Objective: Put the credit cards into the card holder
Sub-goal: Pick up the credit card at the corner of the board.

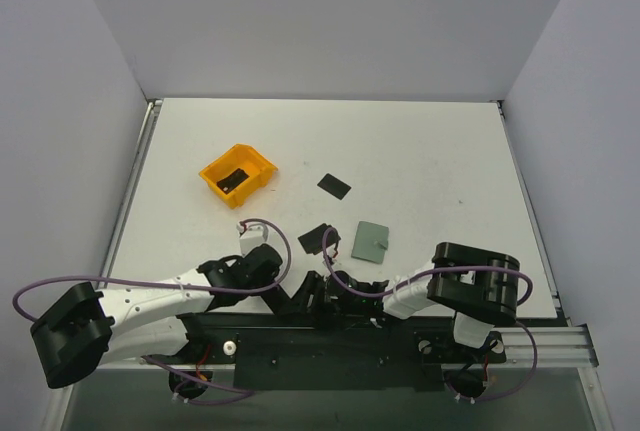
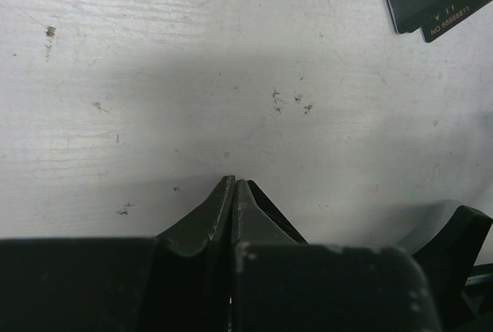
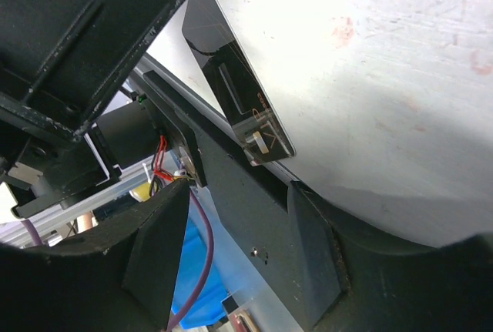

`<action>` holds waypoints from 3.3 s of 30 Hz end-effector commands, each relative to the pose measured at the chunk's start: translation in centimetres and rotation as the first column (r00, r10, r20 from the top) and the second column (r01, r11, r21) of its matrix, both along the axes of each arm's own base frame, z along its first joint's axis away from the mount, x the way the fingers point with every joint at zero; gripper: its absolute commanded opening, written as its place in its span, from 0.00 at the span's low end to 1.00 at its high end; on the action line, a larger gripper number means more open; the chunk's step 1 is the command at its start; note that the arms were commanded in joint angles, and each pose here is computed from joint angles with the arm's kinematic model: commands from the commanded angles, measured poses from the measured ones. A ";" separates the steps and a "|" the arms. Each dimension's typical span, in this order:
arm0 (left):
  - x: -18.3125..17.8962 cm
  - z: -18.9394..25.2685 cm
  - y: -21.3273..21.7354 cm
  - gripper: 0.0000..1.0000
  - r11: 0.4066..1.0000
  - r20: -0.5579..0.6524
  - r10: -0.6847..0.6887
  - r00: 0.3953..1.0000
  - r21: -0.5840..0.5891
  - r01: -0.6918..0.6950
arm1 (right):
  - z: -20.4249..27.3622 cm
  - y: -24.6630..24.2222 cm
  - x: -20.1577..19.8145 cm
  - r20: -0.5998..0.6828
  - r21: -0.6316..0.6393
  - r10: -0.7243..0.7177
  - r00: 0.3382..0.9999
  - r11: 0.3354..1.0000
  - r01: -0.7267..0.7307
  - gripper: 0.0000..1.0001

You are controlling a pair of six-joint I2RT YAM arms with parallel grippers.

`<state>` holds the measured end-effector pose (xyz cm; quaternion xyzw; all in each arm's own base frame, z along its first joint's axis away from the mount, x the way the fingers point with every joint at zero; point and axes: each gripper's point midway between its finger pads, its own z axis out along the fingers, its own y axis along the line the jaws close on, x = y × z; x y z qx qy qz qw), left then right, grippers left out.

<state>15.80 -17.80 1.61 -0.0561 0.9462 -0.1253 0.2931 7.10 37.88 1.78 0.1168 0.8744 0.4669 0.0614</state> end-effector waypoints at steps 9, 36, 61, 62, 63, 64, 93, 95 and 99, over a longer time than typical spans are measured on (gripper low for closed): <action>-2.7 -2.3 0.6 0.07 0.999 -0.092 -0.015 0.996 0.037 0.019 | -4.0 -2.3 3.1 0.038 -0.135 -0.117 0.992 0.983 0.121 0.50; -4.0 -2.1 1.8 0.06 0.999 -0.104 0.016 0.994 0.034 -0.012 | -4.6 -4.6 3.0 0.053 -0.216 -0.149 0.987 0.964 0.157 0.45; -4.6 -2.3 0.9 0.06 1.000 -0.121 0.003 0.993 0.008 -0.002 | -3.8 -5.3 4.3 0.163 -0.200 -0.178 0.970 0.957 0.209 0.30; -4.6 -2.3 0.9 0.06 1.000 -0.122 0.004 0.993 0.007 -0.003 | -3.6 -5.1 4.4 0.166 -0.193 -0.178 0.970 0.959 0.209 0.28; -4.7 -2.3 0.9 0.06 1.000 -0.125 0.002 0.992 0.006 -0.002 | -3.4 -5.0 4.4 0.174 -0.187 -0.170 0.970 0.961 0.203 0.28; -4.7 -2.3 0.8 0.06 1.000 -0.126 0.003 0.992 0.004 -0.002 | -3.3 -4.9 4.4 0.177 -0.182 -0.171 0.969 0.962 0.203 0.27; -4.8 -1.4 -0.2 0.06 0.999 -0.114 -0.015 0.993 -0.042 0.010 | -1.7 -4.2 4.2 0.215 -0.134 -0.150 0.965 0.974 0.182 0.14; -5.0 -1.4 -0.2 0.06 0.999 -0.118 -0.019 0.993 -0.042 0.015 | -1.6 -4.0 4.2 0.216 -0.127 -0.147 0.965 0.976 0.177 0.13; -5.3 -1.6 -0.4 0.06 0.998 -0.122 -0.024 0.992 -0.053 0.017 | -1.6 -3.7 4.2 0.216 -0.119 -0.146 0.965 0.977 0.175 0.10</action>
